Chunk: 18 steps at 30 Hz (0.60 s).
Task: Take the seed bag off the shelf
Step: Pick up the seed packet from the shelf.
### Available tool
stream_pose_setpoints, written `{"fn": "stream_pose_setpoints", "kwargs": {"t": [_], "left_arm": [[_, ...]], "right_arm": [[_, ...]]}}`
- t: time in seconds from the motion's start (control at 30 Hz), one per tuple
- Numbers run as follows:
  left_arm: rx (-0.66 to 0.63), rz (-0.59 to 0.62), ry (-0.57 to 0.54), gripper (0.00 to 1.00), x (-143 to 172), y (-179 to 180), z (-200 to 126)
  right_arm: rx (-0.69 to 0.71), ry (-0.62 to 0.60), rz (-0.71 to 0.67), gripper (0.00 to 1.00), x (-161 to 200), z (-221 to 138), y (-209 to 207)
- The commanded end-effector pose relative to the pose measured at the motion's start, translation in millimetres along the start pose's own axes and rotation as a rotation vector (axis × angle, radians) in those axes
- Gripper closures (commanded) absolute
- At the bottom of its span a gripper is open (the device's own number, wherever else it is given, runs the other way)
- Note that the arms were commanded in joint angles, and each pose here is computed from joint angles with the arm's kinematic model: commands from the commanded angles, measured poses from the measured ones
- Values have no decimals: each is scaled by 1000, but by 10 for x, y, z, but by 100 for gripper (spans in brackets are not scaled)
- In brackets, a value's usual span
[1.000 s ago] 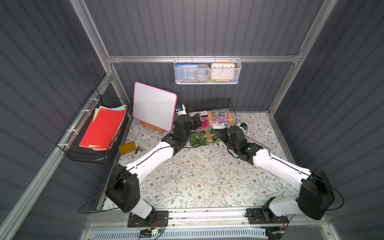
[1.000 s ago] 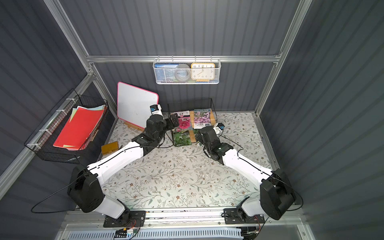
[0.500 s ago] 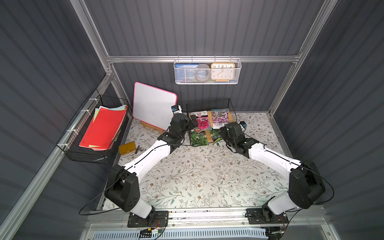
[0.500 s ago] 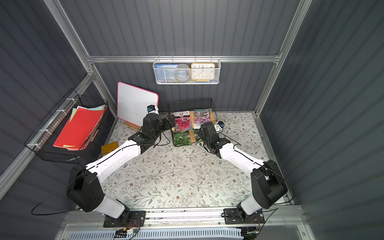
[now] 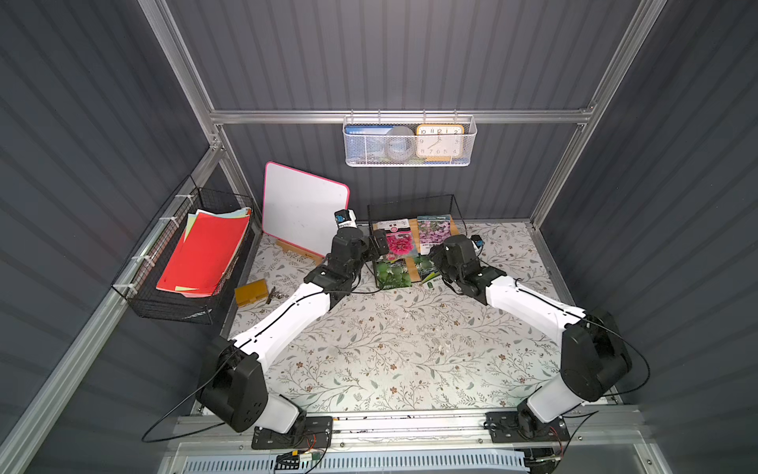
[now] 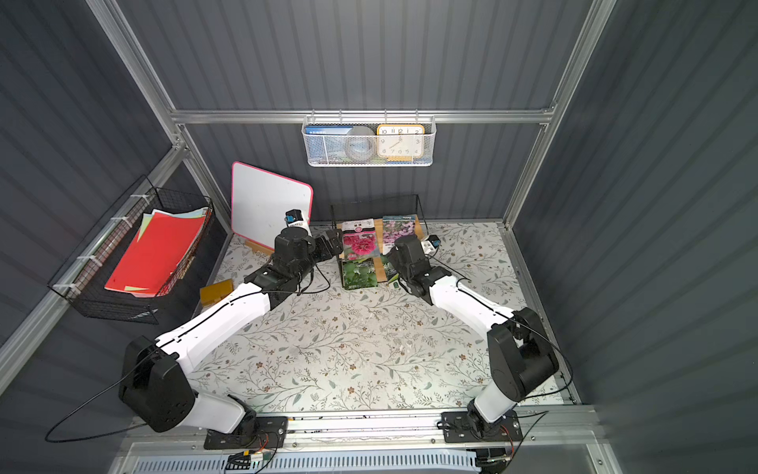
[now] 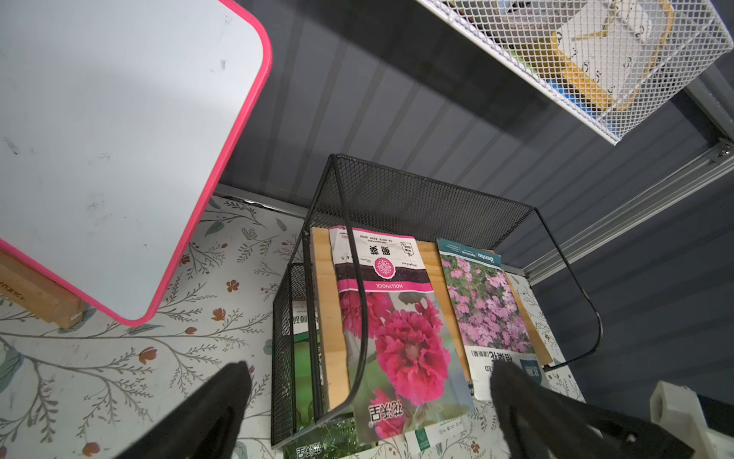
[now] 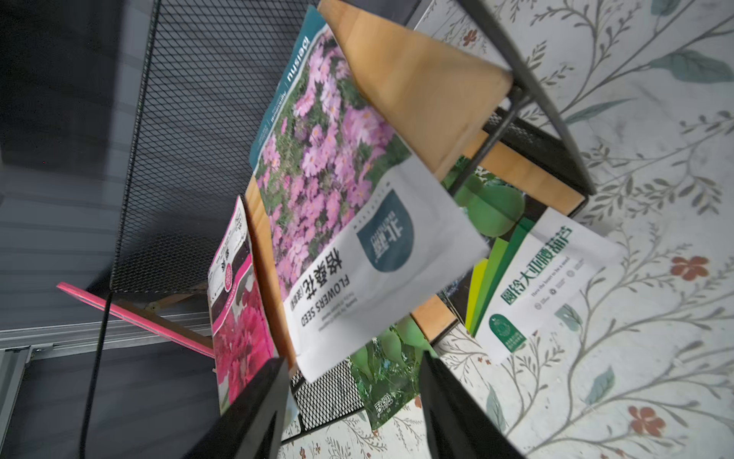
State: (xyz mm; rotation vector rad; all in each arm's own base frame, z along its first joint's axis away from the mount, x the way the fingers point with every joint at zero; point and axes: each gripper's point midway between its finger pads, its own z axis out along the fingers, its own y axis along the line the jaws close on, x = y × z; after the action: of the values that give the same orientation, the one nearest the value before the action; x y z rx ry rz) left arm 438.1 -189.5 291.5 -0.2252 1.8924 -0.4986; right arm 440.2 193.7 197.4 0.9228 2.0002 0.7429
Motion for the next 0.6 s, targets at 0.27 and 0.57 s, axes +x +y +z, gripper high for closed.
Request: {"fn": "stream_pose_setpoints", "kwargs": {"t": [0.27, 0.57], "left_arm": [[29, 18, 1, 0, 5, -44, -22], [18, 24, 21, 0, 99, -17, 89]], "right_arm": [[28, -53, 10, 60, -215, 92, -77], [23, -71, 11, 69, -296, 110, -84]]}}
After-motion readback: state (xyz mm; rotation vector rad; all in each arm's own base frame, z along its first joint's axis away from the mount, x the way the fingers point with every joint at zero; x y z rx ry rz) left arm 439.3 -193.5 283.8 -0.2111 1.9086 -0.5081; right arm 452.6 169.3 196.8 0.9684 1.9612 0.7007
